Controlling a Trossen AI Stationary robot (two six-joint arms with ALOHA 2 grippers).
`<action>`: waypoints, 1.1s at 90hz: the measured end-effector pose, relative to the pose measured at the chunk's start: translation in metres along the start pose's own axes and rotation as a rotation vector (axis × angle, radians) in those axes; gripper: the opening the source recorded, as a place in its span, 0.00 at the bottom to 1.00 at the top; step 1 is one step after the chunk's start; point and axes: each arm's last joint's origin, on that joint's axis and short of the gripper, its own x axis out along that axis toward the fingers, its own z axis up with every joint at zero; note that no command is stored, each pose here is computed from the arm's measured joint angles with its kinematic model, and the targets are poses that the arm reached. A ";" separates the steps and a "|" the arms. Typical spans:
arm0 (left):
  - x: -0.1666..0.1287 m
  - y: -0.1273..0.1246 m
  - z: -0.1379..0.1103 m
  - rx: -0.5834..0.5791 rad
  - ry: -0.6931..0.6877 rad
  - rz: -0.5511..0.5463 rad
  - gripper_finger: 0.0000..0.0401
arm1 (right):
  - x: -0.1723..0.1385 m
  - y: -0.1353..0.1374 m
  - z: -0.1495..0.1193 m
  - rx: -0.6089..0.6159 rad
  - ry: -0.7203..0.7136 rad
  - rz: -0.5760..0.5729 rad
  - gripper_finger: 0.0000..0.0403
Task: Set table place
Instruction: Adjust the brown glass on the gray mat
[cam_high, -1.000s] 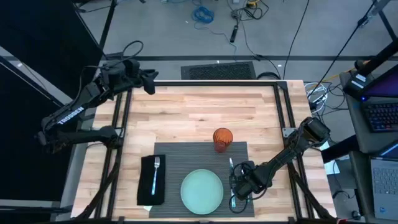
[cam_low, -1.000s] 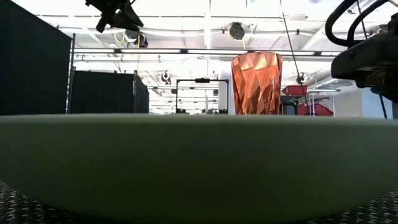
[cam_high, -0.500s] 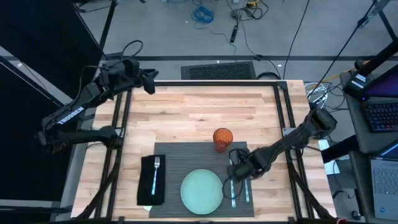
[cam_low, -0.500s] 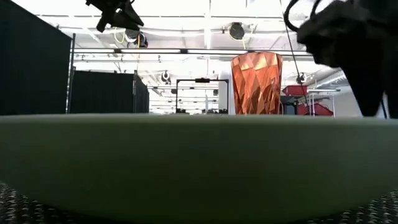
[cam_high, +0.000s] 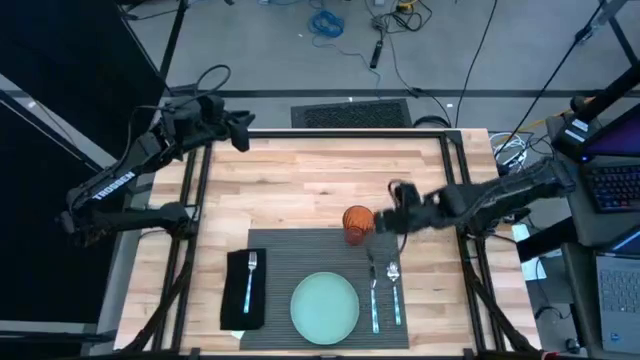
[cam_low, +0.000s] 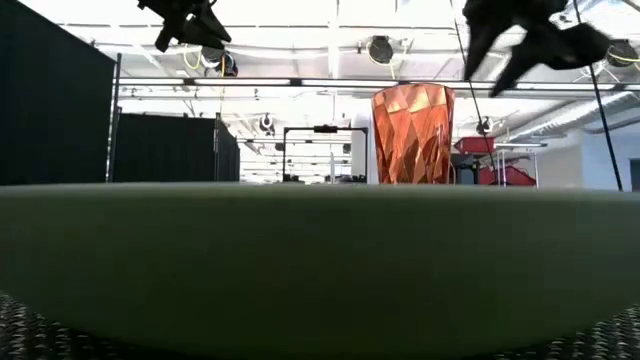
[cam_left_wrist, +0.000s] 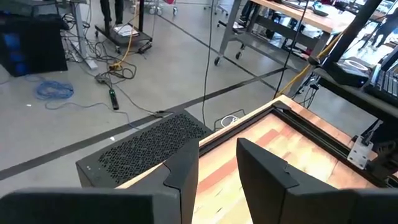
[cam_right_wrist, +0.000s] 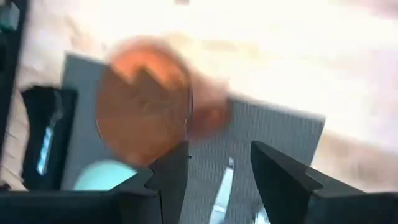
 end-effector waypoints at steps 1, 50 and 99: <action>0.000 0.000 0.000 0.000 0.000 0.000 0.23 | 0.000 0.000 0.002 -0.002 -0.004 0.005 0.40; 0.000 0.000 -0.001 0.027 0.007 0.002 0.23 | 0.034 0.012 0.033 -0.106 0.110 0.064 0.40; 0.000 0.000 -0.001 0.052 0.008 0.002 0.23 | 0.081 0.019 0.020 -0.190 0.249 -0.034 0.14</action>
